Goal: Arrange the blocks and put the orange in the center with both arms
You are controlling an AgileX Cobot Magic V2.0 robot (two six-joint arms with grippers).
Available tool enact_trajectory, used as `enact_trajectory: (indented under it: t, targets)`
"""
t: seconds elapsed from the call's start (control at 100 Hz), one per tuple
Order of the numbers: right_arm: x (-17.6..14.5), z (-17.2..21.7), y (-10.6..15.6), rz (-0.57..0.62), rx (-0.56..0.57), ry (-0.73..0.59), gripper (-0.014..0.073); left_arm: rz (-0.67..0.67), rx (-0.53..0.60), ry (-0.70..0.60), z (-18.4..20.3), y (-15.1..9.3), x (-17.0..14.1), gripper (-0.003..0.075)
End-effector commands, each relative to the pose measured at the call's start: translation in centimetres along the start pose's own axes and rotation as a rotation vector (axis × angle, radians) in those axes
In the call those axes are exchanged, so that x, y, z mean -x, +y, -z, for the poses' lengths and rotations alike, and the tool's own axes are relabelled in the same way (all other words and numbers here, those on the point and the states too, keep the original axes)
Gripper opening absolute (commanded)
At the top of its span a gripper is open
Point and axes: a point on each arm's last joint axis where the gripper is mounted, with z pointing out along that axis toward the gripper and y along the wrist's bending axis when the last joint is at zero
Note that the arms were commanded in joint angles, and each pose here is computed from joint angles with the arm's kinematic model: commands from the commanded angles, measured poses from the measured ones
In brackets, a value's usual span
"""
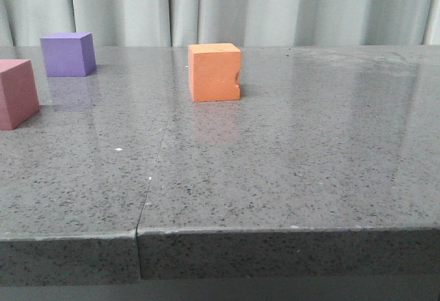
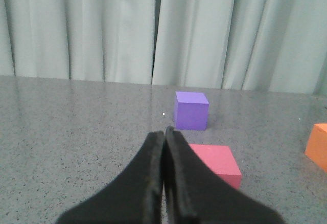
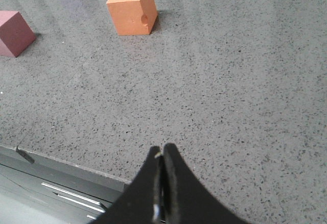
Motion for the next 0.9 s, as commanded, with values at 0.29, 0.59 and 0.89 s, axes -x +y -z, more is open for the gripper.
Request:
enact_trajectory:
  t: [0.29, 0.59, 0.89]
  targets:
    - [1.2, 0.3, 0.3, 0.019, 0.014, -0.079, -0.0069, -0.072, 0.035, 0.143, -4.0, -0.3, 6.1, -0.002]
    - [1.2, 0.3, 0.3, 0.019, 0.014, -0.079, -0.0069, -0.071, 0.047, 0.308, -8.2, -0.3, 7.5, 0.0375]
    - [1.2, 0.3, 0.3, 0.019, 0.014, -0.079, -0.0069, -0.037, 0.042, 0.397, -11.0, -0.5, 8.1, 0.0659]
